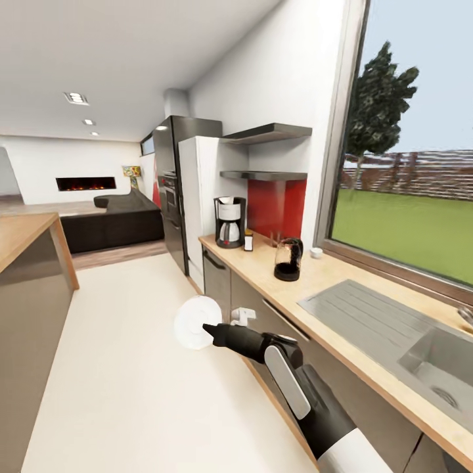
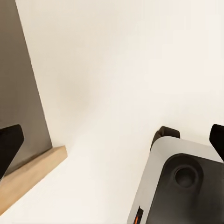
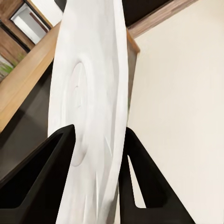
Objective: Set up a coffee station on the kitchen countertop: keep the coffee maker on the countertop, move the bottle of coffee from the kitchen shelf to the counter next to the coffee maker, place a paper coffee filter on top of the coffee maker, put the saucer next to the coffee maker with the coffee cup on the saucer, and place the electric kettle next to the coffee maker.
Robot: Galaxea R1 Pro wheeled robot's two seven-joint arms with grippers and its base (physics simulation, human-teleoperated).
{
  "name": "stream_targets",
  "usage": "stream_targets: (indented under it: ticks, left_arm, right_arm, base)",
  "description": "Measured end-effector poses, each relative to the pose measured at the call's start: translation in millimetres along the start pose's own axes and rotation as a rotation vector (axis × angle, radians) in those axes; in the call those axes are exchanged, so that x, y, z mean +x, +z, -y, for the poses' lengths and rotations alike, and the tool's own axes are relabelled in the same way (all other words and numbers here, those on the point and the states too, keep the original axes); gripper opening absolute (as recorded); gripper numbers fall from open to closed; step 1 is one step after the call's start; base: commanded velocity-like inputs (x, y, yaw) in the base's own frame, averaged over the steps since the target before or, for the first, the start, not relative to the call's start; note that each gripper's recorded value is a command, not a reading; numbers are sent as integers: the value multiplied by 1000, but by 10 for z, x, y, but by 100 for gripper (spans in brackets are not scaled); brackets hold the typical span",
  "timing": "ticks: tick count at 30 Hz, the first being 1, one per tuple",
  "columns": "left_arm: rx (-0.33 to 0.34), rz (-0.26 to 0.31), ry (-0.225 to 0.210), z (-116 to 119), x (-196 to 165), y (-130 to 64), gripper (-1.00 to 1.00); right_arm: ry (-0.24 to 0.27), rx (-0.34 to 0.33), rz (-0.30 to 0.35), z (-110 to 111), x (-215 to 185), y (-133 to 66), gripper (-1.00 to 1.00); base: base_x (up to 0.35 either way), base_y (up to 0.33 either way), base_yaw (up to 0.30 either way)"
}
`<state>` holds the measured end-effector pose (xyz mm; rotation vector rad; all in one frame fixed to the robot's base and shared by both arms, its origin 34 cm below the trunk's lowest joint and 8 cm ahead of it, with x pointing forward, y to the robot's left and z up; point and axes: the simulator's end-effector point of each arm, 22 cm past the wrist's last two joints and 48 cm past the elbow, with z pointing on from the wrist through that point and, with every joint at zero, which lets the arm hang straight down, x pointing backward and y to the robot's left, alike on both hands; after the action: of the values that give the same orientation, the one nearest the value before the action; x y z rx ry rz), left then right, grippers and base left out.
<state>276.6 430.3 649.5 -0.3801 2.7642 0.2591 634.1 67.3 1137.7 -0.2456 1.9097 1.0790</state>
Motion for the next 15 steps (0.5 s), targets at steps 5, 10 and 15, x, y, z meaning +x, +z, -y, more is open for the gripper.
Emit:
stream_targets:
  ticks: [5, 10, 15]
  left_arm:
    - [0, 2, 0, 0, -6, 0, 100]
    - [0, 6, -1, -1, -13, 0, 100]
    - [0, 7, -2, -1, -15, 0, 100]
  right_arm:
    - [0, 0, 0, 0, 1, 0, -100]
    - [0, 0, 0, 1, -1, 0, -100]
    - [0, 0, 0, 1, -1, 0, -100]
  base:
    - [337, 60, 277]
    - [327, 113, 277]
    - [305, 172, 277]
